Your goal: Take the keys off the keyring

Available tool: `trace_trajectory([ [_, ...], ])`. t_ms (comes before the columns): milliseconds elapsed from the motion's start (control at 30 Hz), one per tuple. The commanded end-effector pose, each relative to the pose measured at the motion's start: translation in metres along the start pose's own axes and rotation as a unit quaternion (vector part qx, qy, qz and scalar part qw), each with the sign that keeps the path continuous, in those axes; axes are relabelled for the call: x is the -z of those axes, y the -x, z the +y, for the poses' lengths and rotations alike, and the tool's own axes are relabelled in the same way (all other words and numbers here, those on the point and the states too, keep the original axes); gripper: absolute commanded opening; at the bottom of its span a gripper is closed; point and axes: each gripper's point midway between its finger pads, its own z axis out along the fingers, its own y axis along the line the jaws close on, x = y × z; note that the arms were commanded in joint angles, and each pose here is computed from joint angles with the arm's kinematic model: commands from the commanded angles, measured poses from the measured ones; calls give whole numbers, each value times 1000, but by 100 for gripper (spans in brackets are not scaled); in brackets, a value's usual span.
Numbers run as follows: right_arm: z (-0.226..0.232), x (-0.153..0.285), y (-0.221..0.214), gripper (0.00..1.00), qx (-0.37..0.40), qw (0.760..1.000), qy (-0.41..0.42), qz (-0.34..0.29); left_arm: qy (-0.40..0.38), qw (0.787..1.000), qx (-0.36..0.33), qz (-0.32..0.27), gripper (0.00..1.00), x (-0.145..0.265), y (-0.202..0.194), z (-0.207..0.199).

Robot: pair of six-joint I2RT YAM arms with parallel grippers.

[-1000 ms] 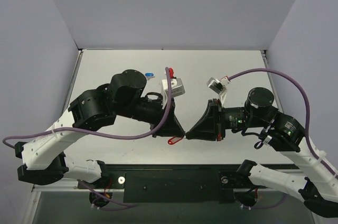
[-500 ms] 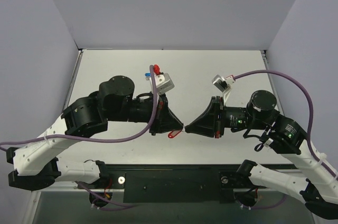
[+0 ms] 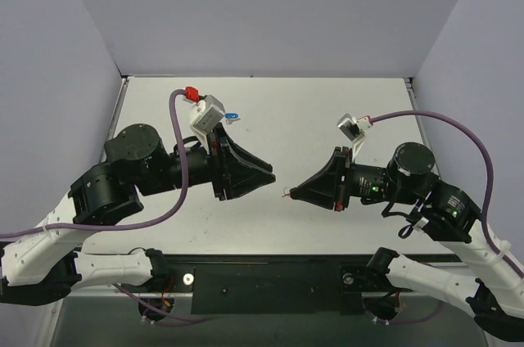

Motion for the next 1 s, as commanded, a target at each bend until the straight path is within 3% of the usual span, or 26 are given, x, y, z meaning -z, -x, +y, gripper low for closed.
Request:
trace_trajectory([
  [0,9,6,17,0,23,999,4,-36,10,997,21,-68,42,3,22,2],
  [333,10,10,48,0,38,993,-15,-108,-34,963,100,-248,43,29,44,8],
  [967,28,5,71,0,38,989,19,-143,-80,960,117,-243,43,2,34,0],
])
